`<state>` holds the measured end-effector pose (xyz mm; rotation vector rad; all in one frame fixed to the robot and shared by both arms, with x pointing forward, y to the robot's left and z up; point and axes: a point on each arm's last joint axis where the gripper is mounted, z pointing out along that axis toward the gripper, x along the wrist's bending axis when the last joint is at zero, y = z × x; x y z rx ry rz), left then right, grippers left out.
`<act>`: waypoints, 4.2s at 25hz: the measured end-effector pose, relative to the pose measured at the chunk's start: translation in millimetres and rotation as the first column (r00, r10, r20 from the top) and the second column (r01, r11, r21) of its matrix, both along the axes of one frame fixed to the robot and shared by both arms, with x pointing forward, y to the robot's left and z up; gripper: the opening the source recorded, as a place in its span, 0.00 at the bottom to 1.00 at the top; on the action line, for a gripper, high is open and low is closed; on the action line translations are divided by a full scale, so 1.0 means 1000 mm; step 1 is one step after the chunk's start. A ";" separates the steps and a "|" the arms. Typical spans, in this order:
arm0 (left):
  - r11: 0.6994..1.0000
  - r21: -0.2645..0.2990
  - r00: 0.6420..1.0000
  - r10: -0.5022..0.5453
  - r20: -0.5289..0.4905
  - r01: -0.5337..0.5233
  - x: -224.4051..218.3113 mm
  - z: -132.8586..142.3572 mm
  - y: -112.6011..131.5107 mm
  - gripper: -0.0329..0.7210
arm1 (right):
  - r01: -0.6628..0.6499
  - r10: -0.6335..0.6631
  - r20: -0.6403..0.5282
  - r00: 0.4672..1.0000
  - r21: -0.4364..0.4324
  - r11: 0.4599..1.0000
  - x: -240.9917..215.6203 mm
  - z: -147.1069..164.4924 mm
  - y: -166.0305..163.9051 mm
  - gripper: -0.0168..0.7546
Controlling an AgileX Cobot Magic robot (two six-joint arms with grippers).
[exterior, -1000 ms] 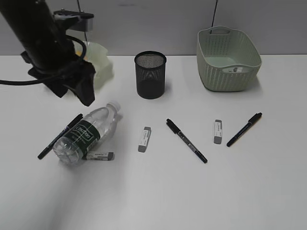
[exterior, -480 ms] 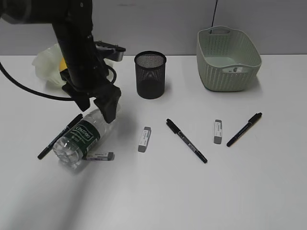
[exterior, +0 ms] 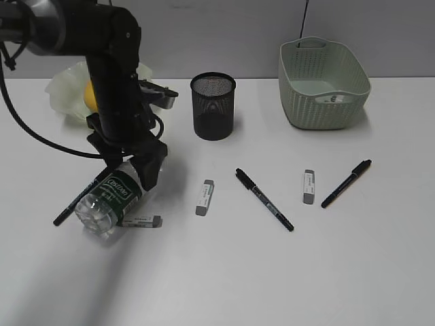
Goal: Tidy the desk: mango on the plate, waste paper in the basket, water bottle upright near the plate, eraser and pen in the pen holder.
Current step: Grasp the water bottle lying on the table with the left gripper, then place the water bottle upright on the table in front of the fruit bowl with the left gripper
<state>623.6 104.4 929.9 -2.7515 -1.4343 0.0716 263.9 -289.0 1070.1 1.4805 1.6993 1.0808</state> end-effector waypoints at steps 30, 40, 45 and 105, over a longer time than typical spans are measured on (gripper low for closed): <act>0.997 -0.072 0.992 0.007 0.123 0.001 0.013 0.042 -0.007 0.72 | 0.000 0.000 0.000 1.000 0.001 1.000 0.000 0.000 0.000 0.71; 0.968 -0.238 0.949 0.148 0.280 -0.081 -0.013 0.141 0.041 0.72 | 0.000 0.000 0.000 1.000 0.001 1.000 0.000 0.000 0.000 0.71; 0.930 -0.320 0.861 0.307 0.406 -0.180 -0.043 0.162 0.102 0.72 | 0.000 0.000 0.000 1.000 0.001 1.000 0.000 0.000 0.000 0.71; 0.811 -0.584 0.069 0.585 0.808 -0.045 -0.044 -0.056 0.168 0.82 | 0.002 -0.002 0.008 1.000 0.003 1.000 0.000 0.001 0.000 0.71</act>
